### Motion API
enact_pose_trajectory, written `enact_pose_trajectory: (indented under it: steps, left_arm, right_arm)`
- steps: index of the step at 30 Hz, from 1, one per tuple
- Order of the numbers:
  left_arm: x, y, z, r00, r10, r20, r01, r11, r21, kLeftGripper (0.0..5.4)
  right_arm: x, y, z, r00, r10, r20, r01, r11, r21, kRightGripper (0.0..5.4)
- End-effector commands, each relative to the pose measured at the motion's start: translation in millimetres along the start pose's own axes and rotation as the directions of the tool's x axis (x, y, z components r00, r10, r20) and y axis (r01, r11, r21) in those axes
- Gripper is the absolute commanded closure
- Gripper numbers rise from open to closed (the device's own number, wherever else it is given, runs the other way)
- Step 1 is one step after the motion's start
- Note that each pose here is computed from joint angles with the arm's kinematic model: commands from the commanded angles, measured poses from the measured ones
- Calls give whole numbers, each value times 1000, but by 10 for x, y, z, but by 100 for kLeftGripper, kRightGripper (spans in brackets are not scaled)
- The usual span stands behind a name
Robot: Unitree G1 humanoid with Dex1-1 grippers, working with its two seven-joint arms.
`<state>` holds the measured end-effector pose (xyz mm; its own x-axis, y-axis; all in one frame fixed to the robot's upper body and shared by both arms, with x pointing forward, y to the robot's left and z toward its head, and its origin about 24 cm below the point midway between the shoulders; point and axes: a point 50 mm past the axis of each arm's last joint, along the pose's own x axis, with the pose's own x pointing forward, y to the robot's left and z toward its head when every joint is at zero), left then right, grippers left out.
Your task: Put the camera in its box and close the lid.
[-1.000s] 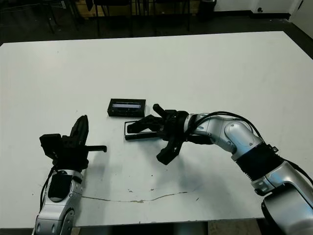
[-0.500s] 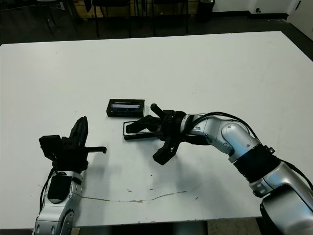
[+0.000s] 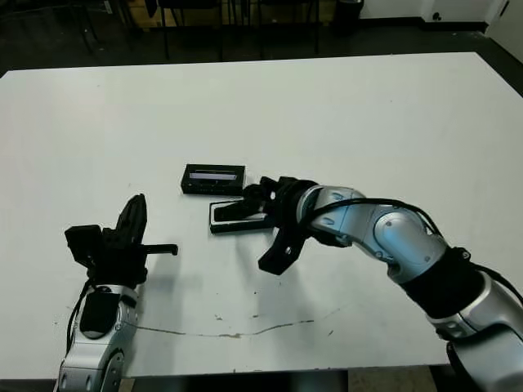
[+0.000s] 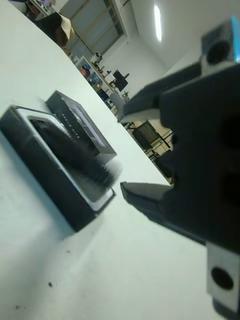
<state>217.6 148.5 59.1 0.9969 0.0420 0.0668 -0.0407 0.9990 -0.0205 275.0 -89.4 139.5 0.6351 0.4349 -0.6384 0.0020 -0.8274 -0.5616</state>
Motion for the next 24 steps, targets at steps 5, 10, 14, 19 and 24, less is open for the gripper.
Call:
enact_pose_trajectory:
  steps: [5, 10, 14, 19, 24]
  left_arm:
    - [-7, 8, -42, 1000, 15, -27, -15, 1000, 5, 540]
    - [-9, 15, -39, 1000, 12, -24, -12, 1000, 0, 540]
    - [-9, 24, -38, 1000, 9, -21, -9, 1000, 3, 540]
    - [-5, 30, -39, 1000, 8, -22, -8, 1000, 3, 540]
    - [-4, 36, -33, 1000, 6, -17, -5, 1000, 10, 540]
  right_arm:
    - [-77, 106, -97, 999, -12, -44, 15, 998, 66, 123]
    - [-220, 84, -269, 995, -22, -100, 36, 989, 141, 34]
    - [-390, 30, -479, 976, -129, -177, 164, 967, 197, 1]
    - [-427, 74, -609, 820, -524, -230, 570, 721, 393, 33]
    - [-263, 161, -575, 685, -681, -261, 676, 459, 576, 120]
